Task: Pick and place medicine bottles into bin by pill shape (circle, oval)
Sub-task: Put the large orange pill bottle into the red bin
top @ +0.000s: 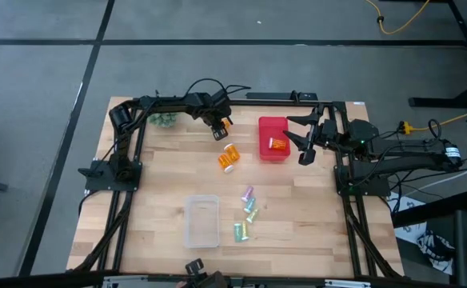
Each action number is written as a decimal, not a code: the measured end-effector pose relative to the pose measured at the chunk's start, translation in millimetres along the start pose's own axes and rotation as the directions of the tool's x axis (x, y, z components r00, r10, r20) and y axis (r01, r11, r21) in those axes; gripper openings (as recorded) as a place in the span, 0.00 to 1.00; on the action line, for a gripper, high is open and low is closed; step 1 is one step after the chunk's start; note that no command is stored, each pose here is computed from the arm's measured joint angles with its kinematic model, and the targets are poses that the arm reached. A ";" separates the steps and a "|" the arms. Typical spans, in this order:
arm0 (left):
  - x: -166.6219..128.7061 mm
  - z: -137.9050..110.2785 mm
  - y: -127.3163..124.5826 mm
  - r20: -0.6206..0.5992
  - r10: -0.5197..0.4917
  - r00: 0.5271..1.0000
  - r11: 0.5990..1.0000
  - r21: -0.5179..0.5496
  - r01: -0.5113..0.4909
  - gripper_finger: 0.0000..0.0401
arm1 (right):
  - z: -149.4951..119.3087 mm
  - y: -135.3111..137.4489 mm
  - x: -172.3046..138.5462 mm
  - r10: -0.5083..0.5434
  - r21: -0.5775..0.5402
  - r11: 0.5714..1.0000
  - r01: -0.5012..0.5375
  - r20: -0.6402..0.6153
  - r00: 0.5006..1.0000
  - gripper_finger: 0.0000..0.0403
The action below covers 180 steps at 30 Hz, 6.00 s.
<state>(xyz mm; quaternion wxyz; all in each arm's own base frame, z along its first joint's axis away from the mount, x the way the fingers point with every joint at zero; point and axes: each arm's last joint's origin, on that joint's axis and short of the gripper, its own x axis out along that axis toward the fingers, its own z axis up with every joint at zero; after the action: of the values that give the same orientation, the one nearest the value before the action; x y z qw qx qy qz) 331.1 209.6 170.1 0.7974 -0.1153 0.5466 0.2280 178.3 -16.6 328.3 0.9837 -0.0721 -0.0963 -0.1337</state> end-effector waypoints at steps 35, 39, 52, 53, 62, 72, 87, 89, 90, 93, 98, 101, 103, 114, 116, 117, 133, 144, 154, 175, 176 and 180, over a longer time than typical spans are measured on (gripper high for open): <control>16.3 -5.4 -2.6 0.005 -0.001 1.000 1.000 -0.022 0.001 0.54 | -0.1 0.0 0.1 0.000 0.001 1.000 0.000 -0.001 1.000 0.54; 16.0 -4.0 -6.2 0.017 -0.003 1.000 1.000 -0.013 0.003 0.48 | -0.1 0.0 0.1 0.000 0.000 1.000 0.000 -0.001 1.000 0.54; -26.4 21.4 -30.9 0.296 -0.024 0.955 1.000 0.025 0.017 0.42 | -0.1 0.0 0.1 0.000 -0.001 1.000 0.000 -0.001 1.000 0.54; -31.7 25.3 -34.6 0.341 -0.039 0.939 0.999 0.028 0.031 0.42 | -0.1 0.0 0.1 0.000 -0.001 1.000 0.000 -0.001 1.000 0.54; -44.3 51.7 -85.8 0.619 -0.255 0.743 0.966 0.125 0.228 0.42 | 1.0 0.1 0.1 0.006 0.003 1.000 -0.006 0.012 1.000 0.54; -20.7 55.0 -109.5 0.661 -0.296 0.690 0.954 0.162 0.253 0.42 | 3.2 2.3 -0.1 0.083 0.004 0.997 -0.083 0.043 0.996 0.54; -3.7 68.7 -105.3 0.707 -0.286 0.647 0.954 0.145 0.263 0.42 | 3.3 2.3 -0.1 0.083 0.004 0.997 -0.083 0.044 0.996 0.54; -3.7 75.2 -108.9 0.721 -0.291 0.628 0.952 0.154 0.264 0.42 | 3.3 2.3 -0.1 0.083 0.004 0.997 -0.083 0.044 0.996 0.54; -1.0 75.6 -109.5 0.714 -0.292 0.636 0.952 0.154 0.264 0.42 | 3.2 2.3 -0.1 0.083 0.004 0.997 -0.083 0.043 0.996 0.54; 7.9 80.6 -114.2 0.707 -0.299 0.641 0.951 0.161 0.266 0.42 | 3.3 2.3 -0.2 0.083 0.004 0.997 -0.083 0.044 0.996 0.54; 10.6 82.0 -113.5 0.690 -0.290 0.663 0.955 0.171 0.241 0.42 | 2.8 2.4 -0.1 0.083 0.003 0.996 -0.084 0.039 0.996 0.54; 13.3 80.0 -112.2 0.670 -0.287 0.685 0.957 0.176 0.229 0.42 | 2.6 2.4 -0.2 0.084 0.002 0.996 -0.084 0.036 0.996 0.54; 12.3 80.2 -112.1 0.670 -0.286 0.685 0.958 0.176 0.228 0.44 | 2.6 2.4 -0.2 0.084 0.002 0.996 -0.084 0.037 0.996 0.54; 13.8 78.8 -111.4 0.661 -0.258 0.705 0.966 0.156 0.208 0.68 | 2.6 2.4 -0.2 0.084 0.003 0.996 -0.084 0.036 0.996 0.54; 12.8 78.8 -111.2 0.660 -0.258 0.706 0.966 0.156 0.208 0.70 | 2.3 2.5 -0.2 0.084 0.002 0.996 -0.085 0.033 0.996 0.54; 10.7 78.5 -110.8 0.654 -0.258 0.711 0.966 0.155 0.208 0.71 | 1.9 2.5 -0.1 0.085 0.001 0.996 -0.085 0.029 0.996 0.54; -101.0 37.8 -90.8 0.380 -0.118 0.918 0.991 0.107 0.083 0.69 | 1.2 2.6 -0.1 0.086 -0.001 0.996 -0.086 0.022 0.996 0.54; -113.6 -16.6 -94.1 -0.075 0.050 0.996 0.998 -0.028 -0.052 0.69 | 1.3 2.4 -0.1 0.085 -0.001 0.996 -0.085 0.023 0.996 0.54; -114.9 -32.1 -122.0 -0.148 0.027 0.989 0.928 0.370 0.030 0.69 | 1.2 2.5 -0.1 0.085 -0.001 0.996 -0.085 0.023 0.996 0.54; -65.6 -44.7 -141.4 -0.067 -0.012 0.998 0.674 0.737 0.058 0.69 | 1.8 2.3 -0.1 0.084 0.002 0.996 -0.084 0.028 0.996 0.54; -60.2 -45.1 -142.2 -0.080 -0.007 0.997 0.665 0.744 0.064 0.69 | 1.7 2.4 -0.1 0.084 0.002 0.996 -0.084 0.027 0.996 0.54; -40.6 -43.8 -149.6 -0.079 0.000 0.997 0.651 0.757 0.061 0.69 | 1.7 2.4 -0.1 0.084 0.002 0.996 -0.084 0.027 0.996 0.54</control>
<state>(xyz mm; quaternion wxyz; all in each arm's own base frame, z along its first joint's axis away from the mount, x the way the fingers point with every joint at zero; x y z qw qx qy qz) 356.3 50.9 181.4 0.7562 0.2108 0.6183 -0.0387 178.5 -14.0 329.7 0.9872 -0.0761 -0.1068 -0.0909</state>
